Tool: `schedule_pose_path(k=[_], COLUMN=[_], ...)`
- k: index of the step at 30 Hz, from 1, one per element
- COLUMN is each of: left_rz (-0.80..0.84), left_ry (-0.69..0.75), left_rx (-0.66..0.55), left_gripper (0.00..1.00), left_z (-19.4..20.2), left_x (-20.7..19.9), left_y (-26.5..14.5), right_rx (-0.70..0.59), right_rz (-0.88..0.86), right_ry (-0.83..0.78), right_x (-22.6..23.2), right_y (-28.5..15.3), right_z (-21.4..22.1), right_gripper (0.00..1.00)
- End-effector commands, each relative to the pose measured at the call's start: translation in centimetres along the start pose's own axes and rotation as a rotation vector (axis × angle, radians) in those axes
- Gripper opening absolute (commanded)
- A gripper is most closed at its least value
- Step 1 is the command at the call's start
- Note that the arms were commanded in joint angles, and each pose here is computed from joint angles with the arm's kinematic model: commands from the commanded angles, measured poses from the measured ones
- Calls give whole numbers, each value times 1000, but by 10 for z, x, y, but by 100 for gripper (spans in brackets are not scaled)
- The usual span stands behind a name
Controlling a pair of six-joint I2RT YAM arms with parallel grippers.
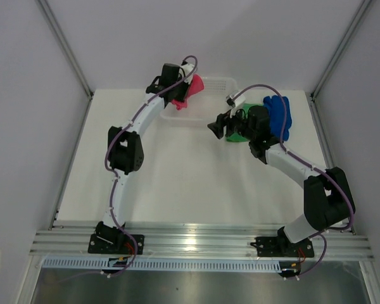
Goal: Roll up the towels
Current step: Place the rolled towel into the container
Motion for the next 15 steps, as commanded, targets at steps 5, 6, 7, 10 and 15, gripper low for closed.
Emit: schedule_pose_path(k=[5, 6, 7, 10, 15], left_rz=[235, 247, 242, 241, 317], left_ry=[353, 391, 452, 573, 697], left_rx=[-167, -172, -178, -167, -145], left_gripper=[1, 1, 1, 1, 3], left_z=[-9, -9, -8, -1, 12], left_x=[-9, -8, -6, -4, -8], left_y=[8, 8, 10, 17, 21], right_rx=[-38, -42, -47, -49, -48], right_rz=[22, 27, 31, 43, 54], right_ry=[-33, -33, -33, -36, -37], right_x=[-14, -15, -16, -21, -26], right_y=[-4, -5, -6, -9, -12], right_z=[-21, -22, -24, -26, -26], right_gripper=[70, 70, 70, 70, 70])
Point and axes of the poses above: each gripper's point midway between its finger pads, its own y axis out along the fingers, its own x axis along the line the jaws close on, z = x × y, the point moved 10 cm from there along -y, back along the fingers, and after that the axes turned 12 degrees about y, right-handed, at the moved point
